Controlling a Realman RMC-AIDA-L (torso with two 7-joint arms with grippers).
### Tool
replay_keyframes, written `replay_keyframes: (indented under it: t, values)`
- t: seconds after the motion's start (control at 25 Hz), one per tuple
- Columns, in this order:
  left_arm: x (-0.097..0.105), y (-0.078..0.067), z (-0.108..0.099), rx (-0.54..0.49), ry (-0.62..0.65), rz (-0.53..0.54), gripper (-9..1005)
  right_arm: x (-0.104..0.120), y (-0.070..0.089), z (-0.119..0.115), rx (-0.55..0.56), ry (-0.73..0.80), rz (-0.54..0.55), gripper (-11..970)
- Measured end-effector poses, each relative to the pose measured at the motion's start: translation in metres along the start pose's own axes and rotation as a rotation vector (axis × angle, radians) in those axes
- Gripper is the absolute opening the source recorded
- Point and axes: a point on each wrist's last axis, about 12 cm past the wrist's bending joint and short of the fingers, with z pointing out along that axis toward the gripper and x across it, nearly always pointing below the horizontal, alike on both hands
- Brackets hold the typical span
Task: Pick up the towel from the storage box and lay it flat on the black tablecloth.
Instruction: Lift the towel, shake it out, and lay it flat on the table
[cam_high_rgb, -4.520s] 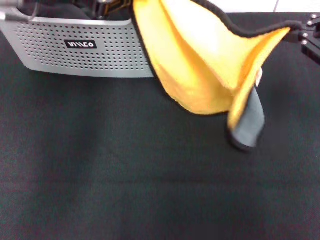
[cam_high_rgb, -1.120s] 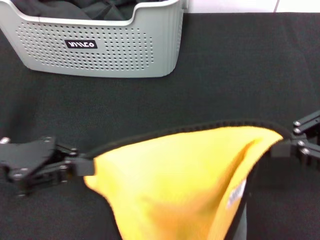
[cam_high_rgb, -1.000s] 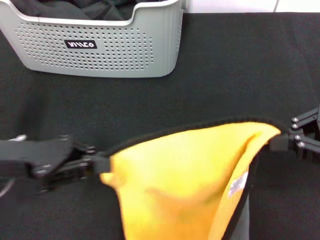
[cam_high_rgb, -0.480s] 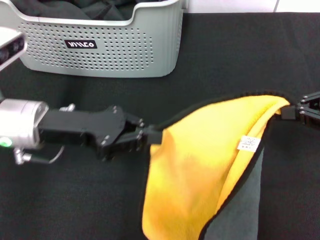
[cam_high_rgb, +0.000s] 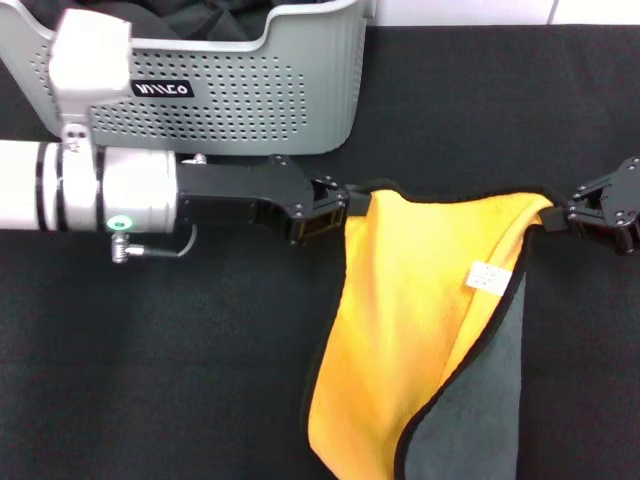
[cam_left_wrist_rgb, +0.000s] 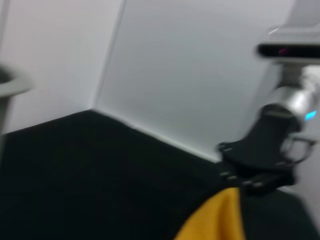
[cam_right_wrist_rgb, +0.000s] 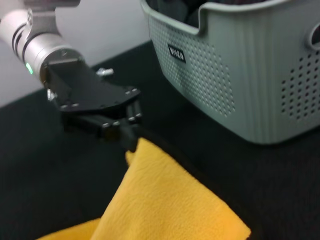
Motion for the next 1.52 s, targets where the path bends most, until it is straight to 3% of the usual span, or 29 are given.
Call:
replay_keyframes:
  t: [0.4,0.72,0.88,1.2,1.36,1.52]
  values:
    - [0.011,0.026,0.0,-0.233,0.088,0.007,16,-0.004,-0.014,0.002,0.08,0.09,0.0,7]
    - [0.018,0.03,0.012,-0.307,0.123,0.076,16,-0.008,-0.018,0.017,0.129,0.13,-0.039,6]
    - [0.022,0.027,0.01,-0.317,0.061,0.124,16,-0.011,-0.017,0.022,0.13,0.121,-0.084,6]
    - [0.032,0.013,-0.024,-0.323,-0.085,0.143,16,-0.03,-0.01,0.028,0.105,0.019,-0.255,6]
    - [0.036,0.004,-0.047,-0.354,-0.163,0.246,16,-0.042,0.002,0.028,0.077,-0.062,-0.41,6]
    - [0.036,-0.012,-0.075,-0.397,-0.291,0.418,16,-0.053,0.015,0.027,0.07,-0.132,-0.52,6]
